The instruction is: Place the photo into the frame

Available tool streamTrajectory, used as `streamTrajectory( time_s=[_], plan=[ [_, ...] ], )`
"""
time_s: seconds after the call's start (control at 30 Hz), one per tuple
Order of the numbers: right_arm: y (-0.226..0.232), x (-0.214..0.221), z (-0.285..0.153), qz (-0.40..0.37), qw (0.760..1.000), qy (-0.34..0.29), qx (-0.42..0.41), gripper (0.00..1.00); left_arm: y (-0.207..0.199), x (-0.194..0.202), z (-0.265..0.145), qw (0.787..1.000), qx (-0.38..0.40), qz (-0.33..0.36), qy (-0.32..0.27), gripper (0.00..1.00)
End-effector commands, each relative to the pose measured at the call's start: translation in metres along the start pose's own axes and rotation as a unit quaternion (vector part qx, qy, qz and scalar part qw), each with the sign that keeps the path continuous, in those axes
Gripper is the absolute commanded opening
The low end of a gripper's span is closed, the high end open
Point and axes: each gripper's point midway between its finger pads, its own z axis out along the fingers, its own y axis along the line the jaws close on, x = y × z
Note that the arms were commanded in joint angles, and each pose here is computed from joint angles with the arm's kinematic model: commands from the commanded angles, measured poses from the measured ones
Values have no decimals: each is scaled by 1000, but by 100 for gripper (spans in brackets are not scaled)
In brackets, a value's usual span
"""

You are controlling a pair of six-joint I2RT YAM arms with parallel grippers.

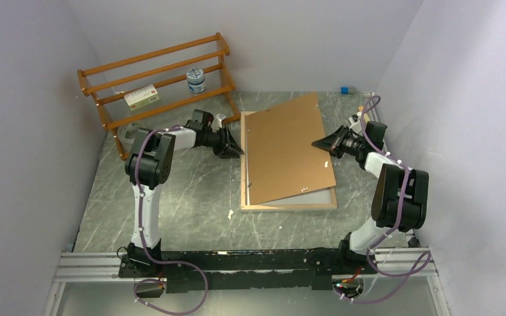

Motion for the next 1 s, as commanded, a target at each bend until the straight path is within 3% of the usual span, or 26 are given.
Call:
streamTrajectory(
  time_s=[0.0, 0.3, 0.53, 0.7, 0.87, 0.97],
  plan=[
    [15, -8, 3, -38, 999, -5, -35, 0, 9, 6, 9, 1000, -14, -2, 12, 40],
    [-5, 8, 14, -3, 1000, 0, -20, 2, 1, 10, 11, 999, 15, -26, 22, 40],
    [-28, 17, 12, 6, 999, 1, 39, 40, 1, 11, 10, 999, 14, -33, 24, 41],
    [-39, 20, 11, 9, 997, 11, 75, 58, 1, 10, 10, 999, 10, -34, 22, 43],
    [-48, 21, 8, 3, 992, 20, 126, 89, 4, 9, 8, 999, -7, -29, 20, 45],
    [-51, 20, 7, -9, 987, 31, 160, 98, 4, 8, 8, 999, -11, -28, 17, 47]
  ],
)
